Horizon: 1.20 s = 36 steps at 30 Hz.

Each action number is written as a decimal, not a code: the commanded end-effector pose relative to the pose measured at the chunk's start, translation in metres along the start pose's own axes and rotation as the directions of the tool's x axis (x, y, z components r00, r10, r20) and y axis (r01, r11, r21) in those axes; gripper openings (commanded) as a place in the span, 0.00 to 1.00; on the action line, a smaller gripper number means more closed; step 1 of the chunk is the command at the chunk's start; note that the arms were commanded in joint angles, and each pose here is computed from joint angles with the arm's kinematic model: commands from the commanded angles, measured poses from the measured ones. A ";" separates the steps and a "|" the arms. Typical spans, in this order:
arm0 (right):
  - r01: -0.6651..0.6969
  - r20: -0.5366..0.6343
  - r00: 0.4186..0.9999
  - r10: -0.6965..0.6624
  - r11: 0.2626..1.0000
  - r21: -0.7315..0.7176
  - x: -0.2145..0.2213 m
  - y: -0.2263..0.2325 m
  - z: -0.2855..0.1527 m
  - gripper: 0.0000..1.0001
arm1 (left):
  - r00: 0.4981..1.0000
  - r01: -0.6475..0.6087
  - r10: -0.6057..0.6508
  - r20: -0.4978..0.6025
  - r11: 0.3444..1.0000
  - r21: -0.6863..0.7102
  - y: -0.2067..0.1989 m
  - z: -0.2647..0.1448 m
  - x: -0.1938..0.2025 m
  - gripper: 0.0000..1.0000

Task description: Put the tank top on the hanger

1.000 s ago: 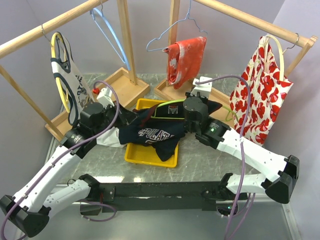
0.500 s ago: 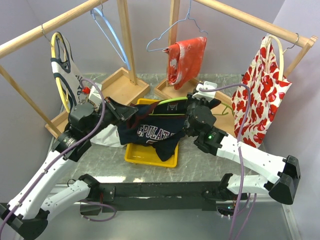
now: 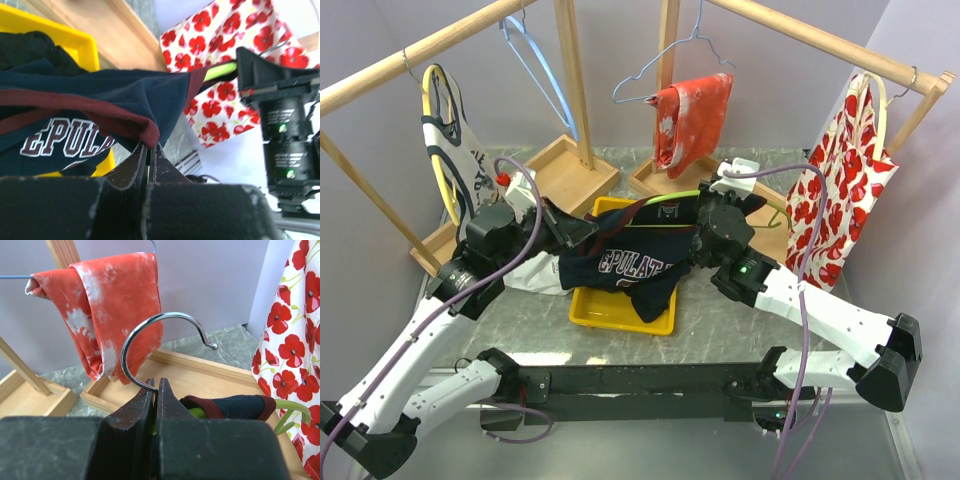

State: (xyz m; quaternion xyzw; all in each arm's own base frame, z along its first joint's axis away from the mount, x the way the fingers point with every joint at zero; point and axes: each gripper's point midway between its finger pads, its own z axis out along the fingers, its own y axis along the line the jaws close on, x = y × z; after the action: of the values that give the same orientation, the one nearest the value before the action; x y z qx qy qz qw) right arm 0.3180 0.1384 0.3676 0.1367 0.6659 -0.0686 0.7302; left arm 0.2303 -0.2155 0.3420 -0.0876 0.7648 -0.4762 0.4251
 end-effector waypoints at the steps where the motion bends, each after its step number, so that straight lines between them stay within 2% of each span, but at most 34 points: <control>1: -0.110 0.031 0.994 0.109 0.993 0.034 -0.024 -0.009 0.003 0.00 | 0.995 -0.076 0.076 -0.057 0.997 0.013 0.001 -0.003 0.010 0.02; 6: -0.134 0.033 0.991 0.133 0.991 0.025 -0.032 -0.016 0.007 0.00 | 0.994 -0.102 0.098 -0.047 0.991 -0.086 0.024 -0.006 0.010 0.01; 11: -0.166 0.017 0.986 0.166 0.986 0.008 -0.029 -0.016 0.004 0.00 | 0.994 -0.105 0.102 -0.045 0.992 -0.071 0.021 0.001 0.009 0.01; 17: -0.177 0.022 0.984 0.177 0.984 0.010 -0.027 -0.020 0.002 0.00 | 0.993 -0.078 0.076 -0.090 0.997 -0.012 0.009 0.008 0.015 0.04; 21: -0.194 0.037 0.981 0.193 0.981 0.012 -0.022 -0.015 0.004 0.00 | 0.992 0.005 0.013 -0.129 0.991 0.133 -0.027 0.005 0.016 0.04; 24: -0.198 0.032 0.980 0.198 0.980 -0.003 -0.012 -0.007 -0.001 0.00 | 0.996 0.040 -0.027 -0.081 0.985 0.167 -0.044 0.003 0.001 0.03; 32: -0.211 0.009 0.977 0.211 0.976 -0.050 -0.003 0.010 -0.007 0.00 | 0.991 0.128 -0.133 0.019 0.979 0.157 -0.049 0.013 -0.024 0.04; 36: -0.270 0.002 0.962 0.272 0.955 -0.119 -0.012 0.013 -0.013 0.00 | 0.994 0.083 -0.089 0.067 0.992 0.091 -0.042 0.012 -0.038 0.05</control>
State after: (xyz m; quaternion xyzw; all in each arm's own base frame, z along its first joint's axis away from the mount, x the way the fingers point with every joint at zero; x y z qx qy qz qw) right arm 0.3144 0.1515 0.3505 0.1463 0.6687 -0.0052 0.7289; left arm 0.2403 -0.2374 0.3527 -0.1085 0.7534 -0.5246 0.3814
